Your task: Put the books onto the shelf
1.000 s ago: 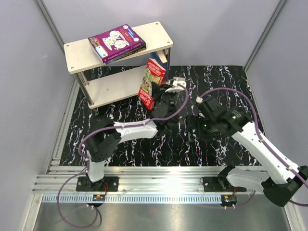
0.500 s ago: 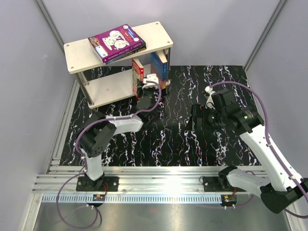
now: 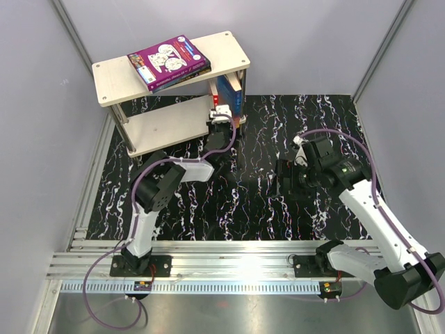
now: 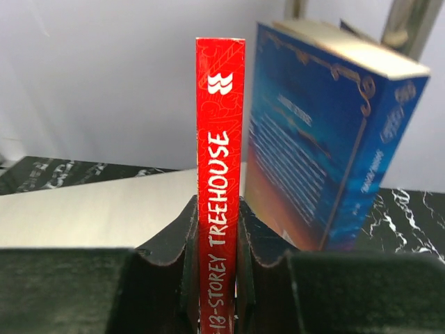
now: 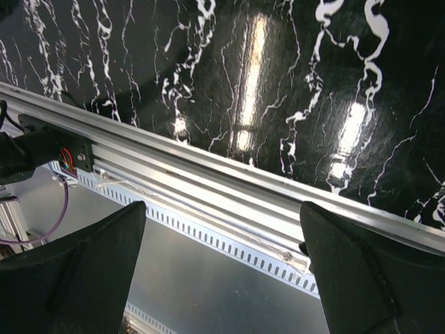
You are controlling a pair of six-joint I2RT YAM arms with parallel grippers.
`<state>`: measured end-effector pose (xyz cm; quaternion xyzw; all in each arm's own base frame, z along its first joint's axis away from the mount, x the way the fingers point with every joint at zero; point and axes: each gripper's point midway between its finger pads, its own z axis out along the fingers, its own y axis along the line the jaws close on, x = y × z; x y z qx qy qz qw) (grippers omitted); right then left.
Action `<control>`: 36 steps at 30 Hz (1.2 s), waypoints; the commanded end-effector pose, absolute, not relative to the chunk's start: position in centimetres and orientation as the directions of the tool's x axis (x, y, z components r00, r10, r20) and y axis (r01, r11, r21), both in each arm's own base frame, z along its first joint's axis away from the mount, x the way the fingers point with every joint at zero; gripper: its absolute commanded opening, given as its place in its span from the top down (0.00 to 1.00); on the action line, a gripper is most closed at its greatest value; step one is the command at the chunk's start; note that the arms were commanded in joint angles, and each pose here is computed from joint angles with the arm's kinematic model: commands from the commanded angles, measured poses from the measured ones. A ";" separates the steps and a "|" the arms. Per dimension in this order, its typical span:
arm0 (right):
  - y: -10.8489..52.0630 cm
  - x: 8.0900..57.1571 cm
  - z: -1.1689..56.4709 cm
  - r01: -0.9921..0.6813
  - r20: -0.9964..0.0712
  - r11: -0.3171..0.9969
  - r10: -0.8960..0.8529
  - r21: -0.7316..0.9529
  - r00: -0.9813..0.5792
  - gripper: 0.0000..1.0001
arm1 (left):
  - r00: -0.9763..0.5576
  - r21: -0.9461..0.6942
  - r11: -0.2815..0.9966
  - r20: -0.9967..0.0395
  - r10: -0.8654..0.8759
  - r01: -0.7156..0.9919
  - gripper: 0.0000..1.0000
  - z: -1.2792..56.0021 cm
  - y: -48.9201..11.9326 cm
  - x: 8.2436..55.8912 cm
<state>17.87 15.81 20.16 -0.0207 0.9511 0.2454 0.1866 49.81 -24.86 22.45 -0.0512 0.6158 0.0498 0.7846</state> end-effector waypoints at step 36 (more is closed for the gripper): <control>17.3 15.6 15.6 -0.081 -0.251 0.810 0.083 0.581 -0.964 0.00 | 0.565 -0.259 0.966 -0.796 -0.217 0.006 0.91 27.0 -26.4 52.2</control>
